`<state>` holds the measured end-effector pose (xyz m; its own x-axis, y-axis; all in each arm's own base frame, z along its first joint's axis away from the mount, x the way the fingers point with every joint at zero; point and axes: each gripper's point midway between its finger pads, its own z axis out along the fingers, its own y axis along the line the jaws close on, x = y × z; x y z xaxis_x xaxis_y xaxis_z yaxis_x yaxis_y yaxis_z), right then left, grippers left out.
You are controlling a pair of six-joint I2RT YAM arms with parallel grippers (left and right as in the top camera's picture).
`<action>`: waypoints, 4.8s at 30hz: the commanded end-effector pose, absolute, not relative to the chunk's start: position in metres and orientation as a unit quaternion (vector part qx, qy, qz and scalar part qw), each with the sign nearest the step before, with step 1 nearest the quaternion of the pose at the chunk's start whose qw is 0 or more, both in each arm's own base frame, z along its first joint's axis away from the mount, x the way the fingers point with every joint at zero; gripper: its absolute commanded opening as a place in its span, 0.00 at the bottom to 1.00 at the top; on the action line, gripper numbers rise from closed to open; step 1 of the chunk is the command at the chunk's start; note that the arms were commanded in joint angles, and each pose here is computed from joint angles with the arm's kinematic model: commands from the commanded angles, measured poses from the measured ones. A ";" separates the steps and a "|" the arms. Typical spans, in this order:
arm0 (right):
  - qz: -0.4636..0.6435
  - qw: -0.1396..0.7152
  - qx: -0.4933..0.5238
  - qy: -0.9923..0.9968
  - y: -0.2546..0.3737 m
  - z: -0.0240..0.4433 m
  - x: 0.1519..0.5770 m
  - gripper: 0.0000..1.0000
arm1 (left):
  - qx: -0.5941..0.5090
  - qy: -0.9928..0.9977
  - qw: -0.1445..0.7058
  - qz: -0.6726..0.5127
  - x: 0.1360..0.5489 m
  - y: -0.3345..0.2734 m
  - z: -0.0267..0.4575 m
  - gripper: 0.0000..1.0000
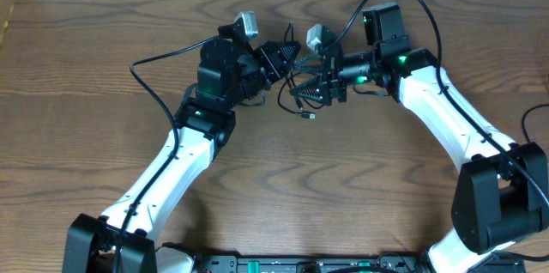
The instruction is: Untangle cables
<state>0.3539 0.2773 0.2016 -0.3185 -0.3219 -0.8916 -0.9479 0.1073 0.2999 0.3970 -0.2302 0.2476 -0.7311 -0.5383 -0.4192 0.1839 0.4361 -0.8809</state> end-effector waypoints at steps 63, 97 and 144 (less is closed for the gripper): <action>0.461 0.283 -0.395 0.742 0.231 0.180 0.363 0.01 | 0.012 0.819 0.375 -0.434 0.380 -0.230 0.222 0.59; -0.004 0.281 -0.107 0.954 0.056 0.238 0.357 0.01 | 0.106 0.906 0.362 -0.193 0.313 -0.152 0.194 0.97; 0.093 0.454 0.067 0.884 -0.049 0.308 0.440 0.01 | 0.078 0.893 0.424 -0.130 0.305 -0.120 0.227 0.98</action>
<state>0.4197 -0.0461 0.3142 -0.5713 0.1779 -0.8012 0.0765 0.9835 0.1639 0.3053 -0.1197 0.2215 -0.6383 0.0370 -0.7689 0.2506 0.9544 -0.1621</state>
